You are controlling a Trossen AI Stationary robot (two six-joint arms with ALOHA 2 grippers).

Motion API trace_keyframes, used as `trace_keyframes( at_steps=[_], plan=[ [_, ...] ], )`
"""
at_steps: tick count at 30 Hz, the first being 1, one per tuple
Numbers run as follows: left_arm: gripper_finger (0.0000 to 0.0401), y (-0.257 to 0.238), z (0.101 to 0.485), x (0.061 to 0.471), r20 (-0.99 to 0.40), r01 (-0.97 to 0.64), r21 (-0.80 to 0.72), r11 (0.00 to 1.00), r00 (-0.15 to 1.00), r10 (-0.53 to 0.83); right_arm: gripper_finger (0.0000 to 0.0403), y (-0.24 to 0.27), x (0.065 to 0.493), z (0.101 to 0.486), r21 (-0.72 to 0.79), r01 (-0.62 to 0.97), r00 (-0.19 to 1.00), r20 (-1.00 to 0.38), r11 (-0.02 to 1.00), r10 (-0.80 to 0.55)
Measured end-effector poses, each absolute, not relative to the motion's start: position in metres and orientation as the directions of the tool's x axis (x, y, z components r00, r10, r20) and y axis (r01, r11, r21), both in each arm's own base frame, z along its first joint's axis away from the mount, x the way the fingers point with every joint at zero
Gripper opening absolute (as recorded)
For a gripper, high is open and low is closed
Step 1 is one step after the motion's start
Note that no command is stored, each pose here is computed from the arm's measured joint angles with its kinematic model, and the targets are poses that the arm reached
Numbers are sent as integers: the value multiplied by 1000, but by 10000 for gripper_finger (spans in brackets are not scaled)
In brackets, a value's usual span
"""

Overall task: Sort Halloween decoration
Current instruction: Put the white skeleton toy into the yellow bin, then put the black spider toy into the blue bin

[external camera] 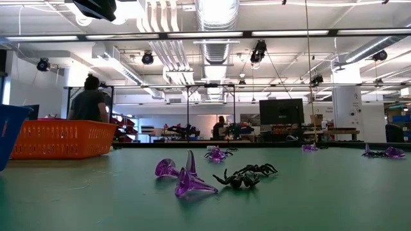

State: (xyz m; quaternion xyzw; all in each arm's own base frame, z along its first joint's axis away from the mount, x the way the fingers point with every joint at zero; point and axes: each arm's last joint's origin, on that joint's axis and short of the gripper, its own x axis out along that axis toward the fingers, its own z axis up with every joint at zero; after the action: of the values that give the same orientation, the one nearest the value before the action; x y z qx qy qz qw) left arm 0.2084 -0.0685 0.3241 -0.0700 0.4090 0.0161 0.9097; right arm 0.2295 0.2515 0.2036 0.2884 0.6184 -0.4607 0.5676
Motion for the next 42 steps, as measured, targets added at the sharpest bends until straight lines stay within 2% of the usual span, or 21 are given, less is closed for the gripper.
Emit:
trace_keyframes(
  at_steps=[8,17,20,23,27,30,35,42],
  plan=[
    [107,-68,324,208,-748,-90,-108,990,664,-21,98,249,230,202,-252,895,-199,-964,369,-176],
    [107,-55,315,196,-792,-265,115,957,557,249,107,239,241,220,-192,922,-158,-979,337,-125],
    [107,-51,314,194,-794,-306,138,942,535,290,107,232,246,232,-136,937,-98,-986,323,-133],
    [114,-43,313,194,-802,-372,133,919,505,320,107,222,254,249,-20,947,48,-978,321,-202],
    [132,-27,308,195,-792,-502,153,851,453,409,107,203,263,278,127,911,270,-903,392,-335],
    [144,-9,303,196,-775,-604,179,776,399,490,107,185,265,300,179,872,383,-829,455,-407],
    [147,26,300,194,-786,-735,169,657,301,540,107,149,265,330,137,814,439,-782,564,-443],
    [143,71,300,189,-836,-830,42,556,275,475,107,96,261,359,3,729,443,-764,684,-469]
  ],
)
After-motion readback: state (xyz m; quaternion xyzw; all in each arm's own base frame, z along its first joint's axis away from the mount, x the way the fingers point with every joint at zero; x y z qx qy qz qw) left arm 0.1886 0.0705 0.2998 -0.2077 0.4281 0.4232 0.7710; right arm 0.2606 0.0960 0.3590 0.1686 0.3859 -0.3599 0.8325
